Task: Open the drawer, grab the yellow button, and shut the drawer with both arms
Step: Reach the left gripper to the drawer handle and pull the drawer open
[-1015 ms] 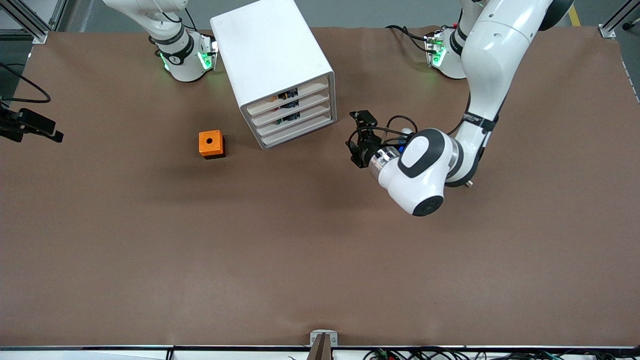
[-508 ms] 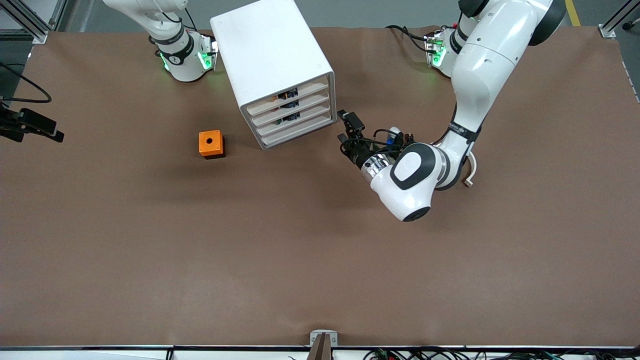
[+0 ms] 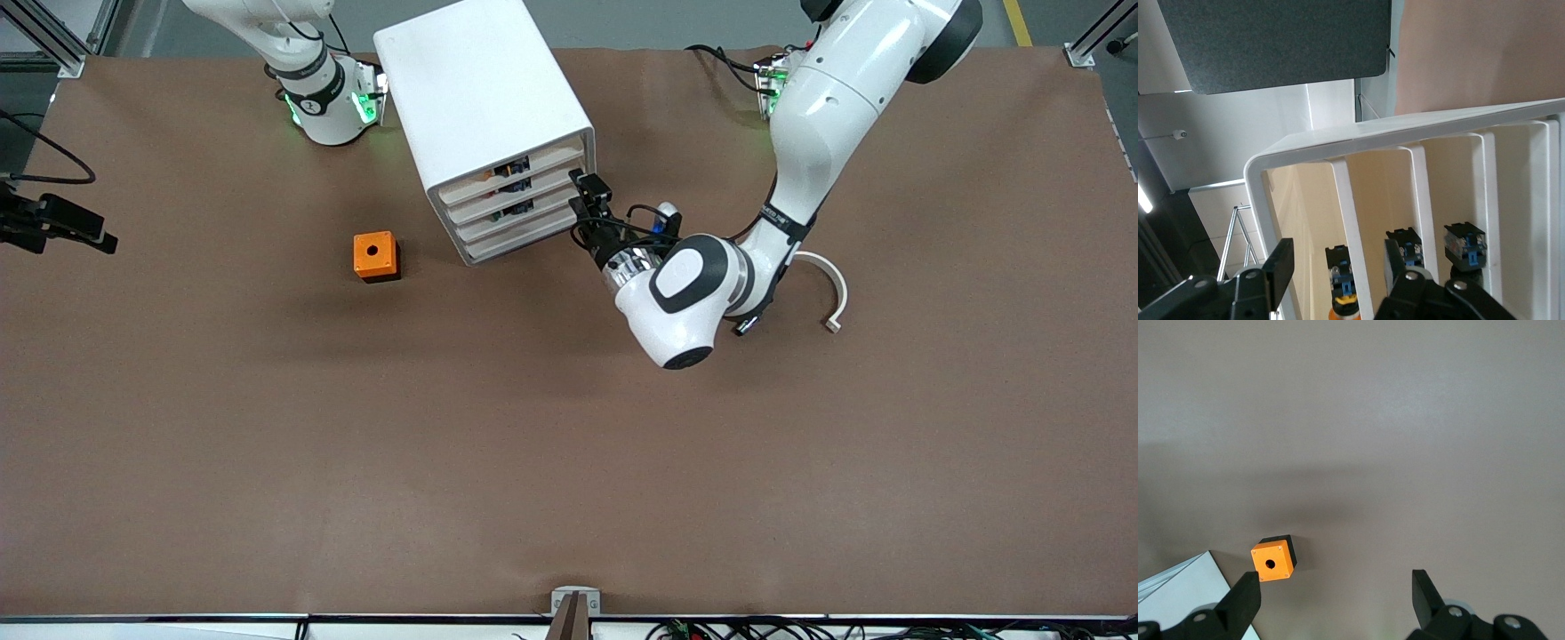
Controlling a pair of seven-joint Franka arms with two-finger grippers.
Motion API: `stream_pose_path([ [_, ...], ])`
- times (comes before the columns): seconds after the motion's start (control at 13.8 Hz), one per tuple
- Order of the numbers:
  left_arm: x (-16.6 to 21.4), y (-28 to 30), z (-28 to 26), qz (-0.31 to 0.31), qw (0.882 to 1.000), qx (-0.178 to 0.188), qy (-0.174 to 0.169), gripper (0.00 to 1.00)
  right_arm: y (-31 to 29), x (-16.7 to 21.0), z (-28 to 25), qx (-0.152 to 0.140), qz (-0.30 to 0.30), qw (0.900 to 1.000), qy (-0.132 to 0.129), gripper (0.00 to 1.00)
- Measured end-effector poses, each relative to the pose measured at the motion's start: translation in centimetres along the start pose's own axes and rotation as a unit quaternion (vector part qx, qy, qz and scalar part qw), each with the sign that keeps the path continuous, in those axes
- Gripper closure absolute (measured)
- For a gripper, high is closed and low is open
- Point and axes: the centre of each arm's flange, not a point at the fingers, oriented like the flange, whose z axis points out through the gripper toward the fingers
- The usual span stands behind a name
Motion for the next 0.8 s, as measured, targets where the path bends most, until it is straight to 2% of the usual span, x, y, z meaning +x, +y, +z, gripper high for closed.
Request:
stream_pose_path([
  [0.58,-1.3,1.4,5.1,-0.007,0.999,0.031,0.026,0.38,0.0,0.0,0.0,0.000,0.000,1.000,0.000,0.00],
  [0.73,-1.7,1.2,6.7,-0.006,0.999,0.034,0.037,0.41,0.0,0.0,0.0,0.000,0.000,1.000,0.000,0.00],
  [0.8,-1.8,1.2,7.3,-0.007,0.999,0.035,0.041,0.50,0.0,0.0,0.0,0.000,0.000,1.000,0.000,0.00],
])
